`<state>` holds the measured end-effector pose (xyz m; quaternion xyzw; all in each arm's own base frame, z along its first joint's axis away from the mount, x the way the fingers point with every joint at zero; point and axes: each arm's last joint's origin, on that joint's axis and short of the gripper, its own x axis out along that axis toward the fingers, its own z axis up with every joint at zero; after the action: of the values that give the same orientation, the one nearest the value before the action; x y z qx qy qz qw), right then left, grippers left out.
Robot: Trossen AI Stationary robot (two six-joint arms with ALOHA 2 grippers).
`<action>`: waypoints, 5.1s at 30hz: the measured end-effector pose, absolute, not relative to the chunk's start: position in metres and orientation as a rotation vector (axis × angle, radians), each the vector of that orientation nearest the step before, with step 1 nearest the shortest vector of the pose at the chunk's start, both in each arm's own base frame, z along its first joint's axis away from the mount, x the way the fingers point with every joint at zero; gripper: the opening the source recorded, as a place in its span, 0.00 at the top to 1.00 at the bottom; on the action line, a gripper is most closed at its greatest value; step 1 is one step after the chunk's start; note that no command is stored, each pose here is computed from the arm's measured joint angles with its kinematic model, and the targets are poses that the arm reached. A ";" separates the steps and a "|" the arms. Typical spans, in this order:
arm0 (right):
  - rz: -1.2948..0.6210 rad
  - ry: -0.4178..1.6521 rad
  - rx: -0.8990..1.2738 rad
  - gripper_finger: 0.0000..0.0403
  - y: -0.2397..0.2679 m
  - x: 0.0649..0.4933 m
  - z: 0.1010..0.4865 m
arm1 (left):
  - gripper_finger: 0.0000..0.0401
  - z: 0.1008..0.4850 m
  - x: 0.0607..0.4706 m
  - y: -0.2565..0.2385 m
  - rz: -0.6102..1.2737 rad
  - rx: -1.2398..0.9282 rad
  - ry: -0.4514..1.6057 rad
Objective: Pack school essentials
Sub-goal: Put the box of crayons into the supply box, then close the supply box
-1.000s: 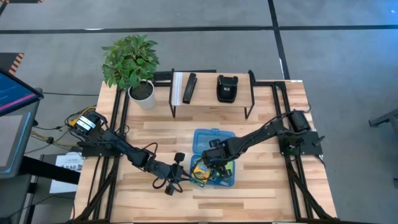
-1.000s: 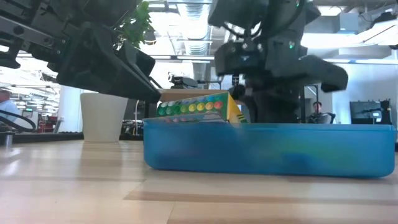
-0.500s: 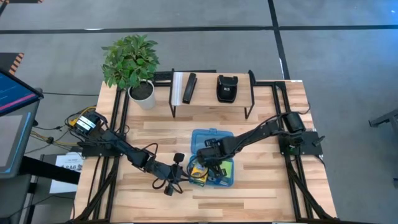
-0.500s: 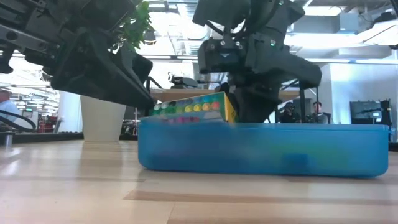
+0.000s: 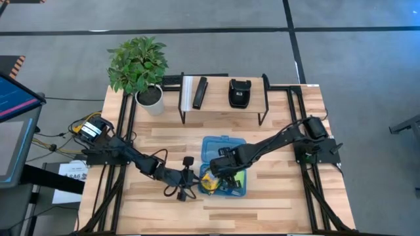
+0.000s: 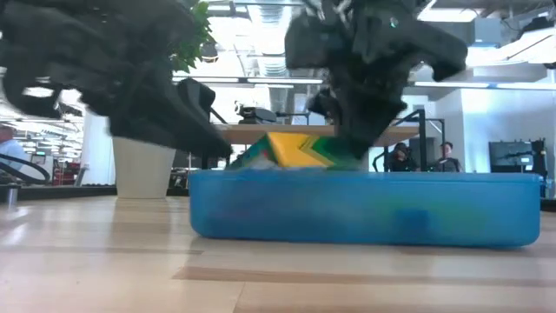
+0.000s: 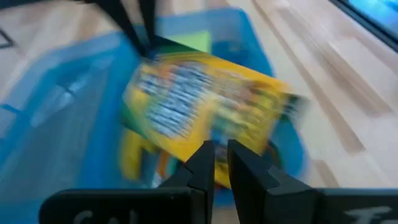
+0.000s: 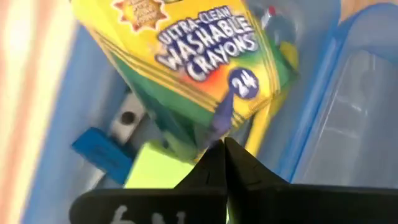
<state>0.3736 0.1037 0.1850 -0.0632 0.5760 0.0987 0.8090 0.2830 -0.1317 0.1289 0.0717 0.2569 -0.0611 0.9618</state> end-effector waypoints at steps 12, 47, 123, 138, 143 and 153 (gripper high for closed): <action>0.175 1.273 -0.069 0.99 0.123 0.354 0.205 | 0.92 0.137 0.292 -0.116 -0.091 0.138 0.474; -0.455 1.022 0.404 0.99 0.037 0.231 0.134 | 0.92 0.099 0.234 -0.036 0.189 -0.172 0.513; 0.007 0.524 0.305 0.99 0.083 0.237 0.205 | 0.92 0.163 0.253 -0.093 -0.293 0.095 0.364; 0.129 0.496 0.322 0.99 0.132 0.280 0.157 | 0.92 0.163 0.239 -0.123 -0.339 -0.002 0.380; 0.204 0.522 0.325 0.99 0.151 0.296 0.148 | 0.92 0.158 0.232 -0.136 -0.318 0.005 0.389; 0.292 0.560 0.338 0.99 0.169 0.327 0.137 | 0.92 0.129 0.245 -0.152 -0.340 -0.042 0.354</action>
<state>0.3267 0.1692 0.1369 0.1655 0.2742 0.1431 0.9364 0.2455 -0.1521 0.1288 -0.0209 0.1751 -0.1683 0.9698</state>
